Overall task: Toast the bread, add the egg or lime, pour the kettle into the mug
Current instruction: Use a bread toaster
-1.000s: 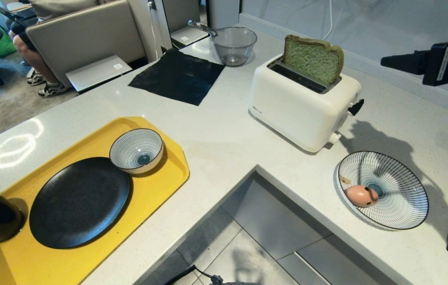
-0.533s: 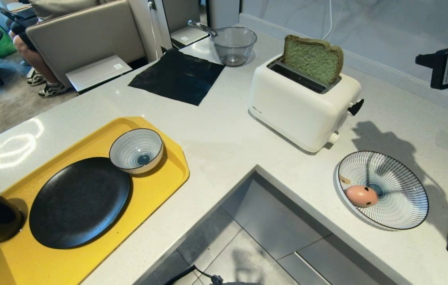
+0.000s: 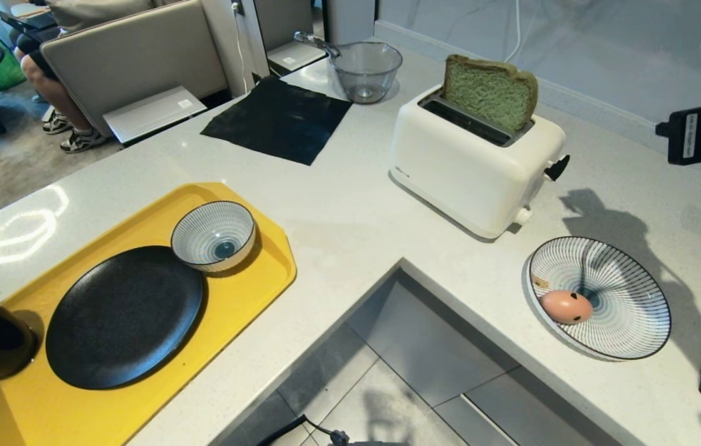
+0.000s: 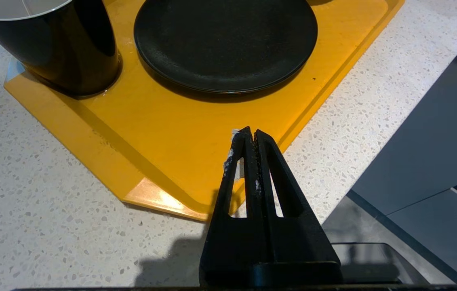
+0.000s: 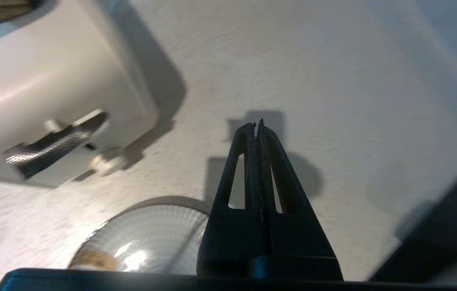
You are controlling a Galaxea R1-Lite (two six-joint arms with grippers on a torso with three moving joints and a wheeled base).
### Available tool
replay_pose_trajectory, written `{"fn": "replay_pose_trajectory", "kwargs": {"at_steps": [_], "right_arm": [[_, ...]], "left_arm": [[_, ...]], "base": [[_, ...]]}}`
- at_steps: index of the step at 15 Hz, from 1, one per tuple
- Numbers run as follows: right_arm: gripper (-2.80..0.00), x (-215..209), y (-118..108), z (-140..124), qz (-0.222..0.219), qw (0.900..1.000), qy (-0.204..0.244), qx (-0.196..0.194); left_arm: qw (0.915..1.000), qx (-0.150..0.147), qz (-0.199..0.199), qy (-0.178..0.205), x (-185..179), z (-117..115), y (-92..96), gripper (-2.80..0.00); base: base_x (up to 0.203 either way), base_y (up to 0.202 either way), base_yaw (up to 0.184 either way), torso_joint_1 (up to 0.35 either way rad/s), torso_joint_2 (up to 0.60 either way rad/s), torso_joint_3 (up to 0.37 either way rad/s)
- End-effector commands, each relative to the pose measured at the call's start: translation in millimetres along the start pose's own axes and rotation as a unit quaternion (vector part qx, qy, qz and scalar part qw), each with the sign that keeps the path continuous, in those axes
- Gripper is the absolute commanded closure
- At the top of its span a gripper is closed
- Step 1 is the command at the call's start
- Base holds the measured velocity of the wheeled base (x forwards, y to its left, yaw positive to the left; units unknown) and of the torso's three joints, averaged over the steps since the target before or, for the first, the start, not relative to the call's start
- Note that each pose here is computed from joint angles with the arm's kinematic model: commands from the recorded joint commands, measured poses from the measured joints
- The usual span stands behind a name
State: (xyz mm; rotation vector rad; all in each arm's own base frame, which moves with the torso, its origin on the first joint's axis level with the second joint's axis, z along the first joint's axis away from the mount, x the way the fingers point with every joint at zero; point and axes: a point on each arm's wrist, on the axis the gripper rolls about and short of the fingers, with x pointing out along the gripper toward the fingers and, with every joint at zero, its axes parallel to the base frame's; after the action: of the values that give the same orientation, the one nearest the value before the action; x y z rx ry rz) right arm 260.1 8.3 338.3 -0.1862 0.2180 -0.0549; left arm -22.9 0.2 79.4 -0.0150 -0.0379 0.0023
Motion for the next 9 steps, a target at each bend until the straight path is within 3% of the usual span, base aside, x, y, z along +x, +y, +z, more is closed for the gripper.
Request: {"fn": "replay_pose_trajectory", "kwargs": {"at_steps": [1,3,4,6,9], "right_arm": [[0.0,4,-11,-7,0.107,0.994,-0.002,0.017],[0.0,6,-19,-15,0.201,0.979,-0.015,0.036],[0.0,8,-21,-17,0.238,0.969,-0.042,0.043],[0.0,13,-22,-24,0.267,0.958,-0.091,0.04],[0.0,10,-16,-35,0.282,0.951,-0.124,0.026]], "left_arm": [[1.0,0.0,0.0,0.007,1,-4,0.1,0.0],[1.0,0.0,0.0,0.007,1,-4,0.1,0.0],[1.0,0.0,0.0,0.007,1,-4,0.1,0.0],[1.0,0.0,0.0,0.007,1,-4,0.1,0.0],[1.0,0.0,0.0,0.007,1,-4,0.1,0.0]], "base": [[0.0,0.0,0.0,0.0,0.0,0.0],[0.0,0.0,0.0,0.0,0.0,0.0],[0.0,0.0,0.0,0.0,0.0,0.0],[0.0,0.0,0.0,0.0,0.0,0.0],[0.0,0.0,0.0,0.0,0.0,0.0]]}}
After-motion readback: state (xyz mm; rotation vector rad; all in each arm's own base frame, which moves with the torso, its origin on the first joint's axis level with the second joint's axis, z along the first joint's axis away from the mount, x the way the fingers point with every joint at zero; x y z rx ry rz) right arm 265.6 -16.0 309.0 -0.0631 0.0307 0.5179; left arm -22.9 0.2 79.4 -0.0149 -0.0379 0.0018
